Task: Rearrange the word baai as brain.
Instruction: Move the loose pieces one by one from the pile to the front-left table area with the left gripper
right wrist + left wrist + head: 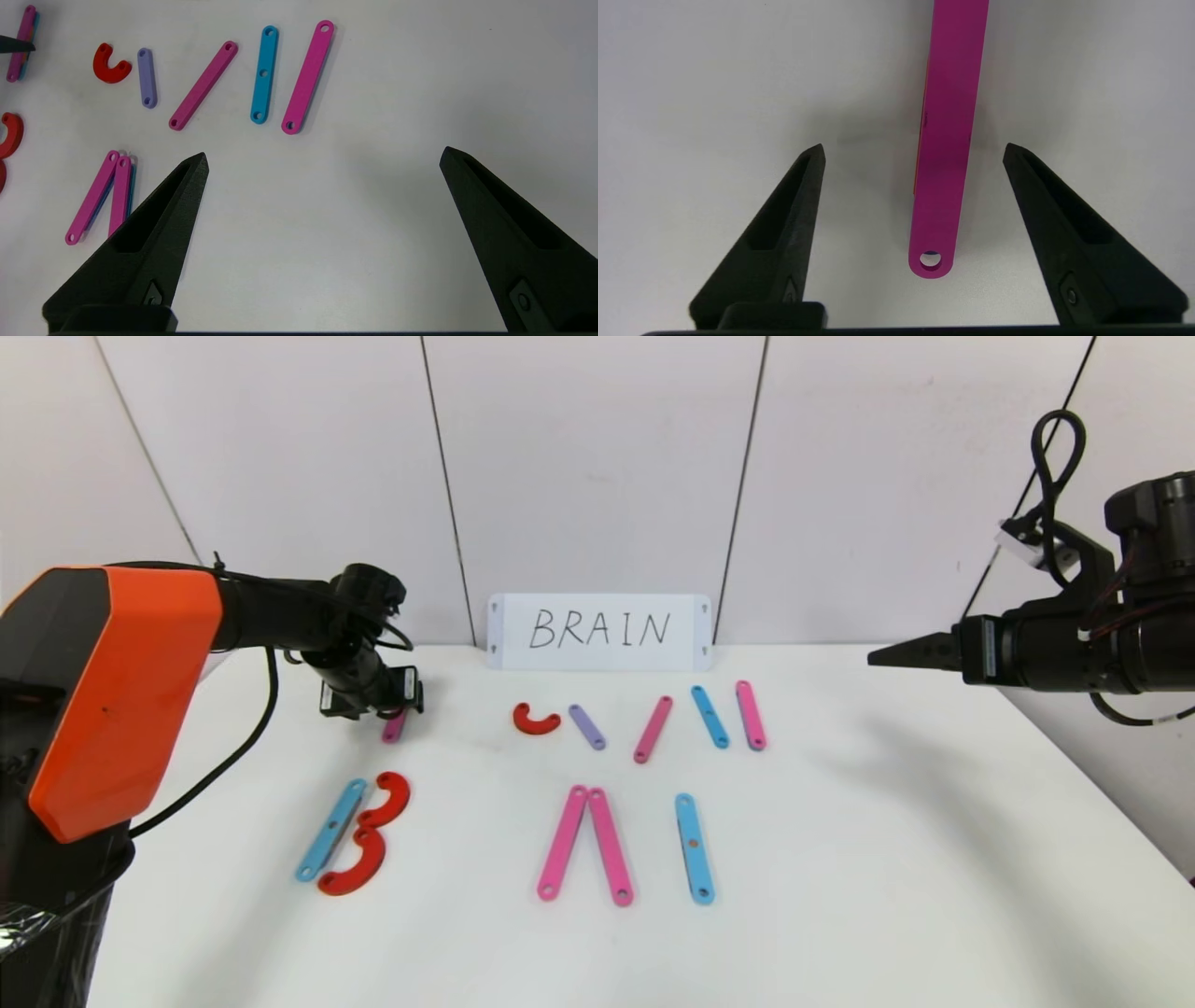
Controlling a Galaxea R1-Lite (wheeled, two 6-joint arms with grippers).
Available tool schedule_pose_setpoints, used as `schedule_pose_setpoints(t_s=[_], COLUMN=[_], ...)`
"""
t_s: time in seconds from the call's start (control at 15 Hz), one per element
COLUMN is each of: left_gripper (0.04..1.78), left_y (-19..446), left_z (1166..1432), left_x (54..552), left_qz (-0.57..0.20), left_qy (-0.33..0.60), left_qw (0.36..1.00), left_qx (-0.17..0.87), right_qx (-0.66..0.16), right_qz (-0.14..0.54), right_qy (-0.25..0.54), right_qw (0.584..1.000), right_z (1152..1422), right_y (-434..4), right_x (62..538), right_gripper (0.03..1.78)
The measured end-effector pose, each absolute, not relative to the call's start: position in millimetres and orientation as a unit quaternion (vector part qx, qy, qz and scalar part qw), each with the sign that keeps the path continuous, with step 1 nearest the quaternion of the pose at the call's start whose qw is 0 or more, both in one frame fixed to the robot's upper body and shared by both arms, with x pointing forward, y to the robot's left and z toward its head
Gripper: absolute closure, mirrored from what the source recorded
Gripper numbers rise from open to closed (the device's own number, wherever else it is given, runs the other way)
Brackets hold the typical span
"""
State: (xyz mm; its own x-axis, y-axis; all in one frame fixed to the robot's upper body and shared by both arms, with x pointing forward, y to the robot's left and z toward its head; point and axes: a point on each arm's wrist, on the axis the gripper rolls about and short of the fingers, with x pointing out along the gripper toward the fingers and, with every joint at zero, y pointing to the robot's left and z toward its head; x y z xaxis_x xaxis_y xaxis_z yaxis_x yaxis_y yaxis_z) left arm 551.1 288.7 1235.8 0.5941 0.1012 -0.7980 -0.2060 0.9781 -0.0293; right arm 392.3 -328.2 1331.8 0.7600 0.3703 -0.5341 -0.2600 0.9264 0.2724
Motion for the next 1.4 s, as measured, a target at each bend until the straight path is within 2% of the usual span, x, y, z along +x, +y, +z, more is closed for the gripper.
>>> schedule_pose_setpoints(t_s=[0.27,0.4,0.67,0.87,1.13,1.4], left_gripper=[1.26,1.49,1.52,1.52,1.52,1.52], left_y=[287,286,279,265,237,221], left_z=[1232,1231,1236,1253,1274,1275], left_x=[552,552,546,529,486,441], left_qz=[0.084,0.083,0.077,0.065,0.033,0.007], left_qy=[0.445,0.448,0.452,0.447,0.457,0.482], left_qw=[0.889,0.888,0.887,0.891,0.888,0.876], left_qx=[-0.059,-0.058,-0.056,-0.056,-0.044,-0.023], right_qx=[0.091,0.091,0.092,0.091,0.091,0.091], right_qz=[0.169,0.169,0.169,0.169,0.169,0.17], right_qy=[0.302,0.303,0.303,0.302,0.303,0.303], right_qw=[0.934,0.933,0.934,0.934,0.934,0.933], right_z=[1332,1332,1332,1332,1332,1332], right_y=[-328,-328,-328,-328,-328,-328], right_x=[392,392,392,392,392,392], right_gripper=[0.08,0.08,0.08,0.08,0.08,0.08])
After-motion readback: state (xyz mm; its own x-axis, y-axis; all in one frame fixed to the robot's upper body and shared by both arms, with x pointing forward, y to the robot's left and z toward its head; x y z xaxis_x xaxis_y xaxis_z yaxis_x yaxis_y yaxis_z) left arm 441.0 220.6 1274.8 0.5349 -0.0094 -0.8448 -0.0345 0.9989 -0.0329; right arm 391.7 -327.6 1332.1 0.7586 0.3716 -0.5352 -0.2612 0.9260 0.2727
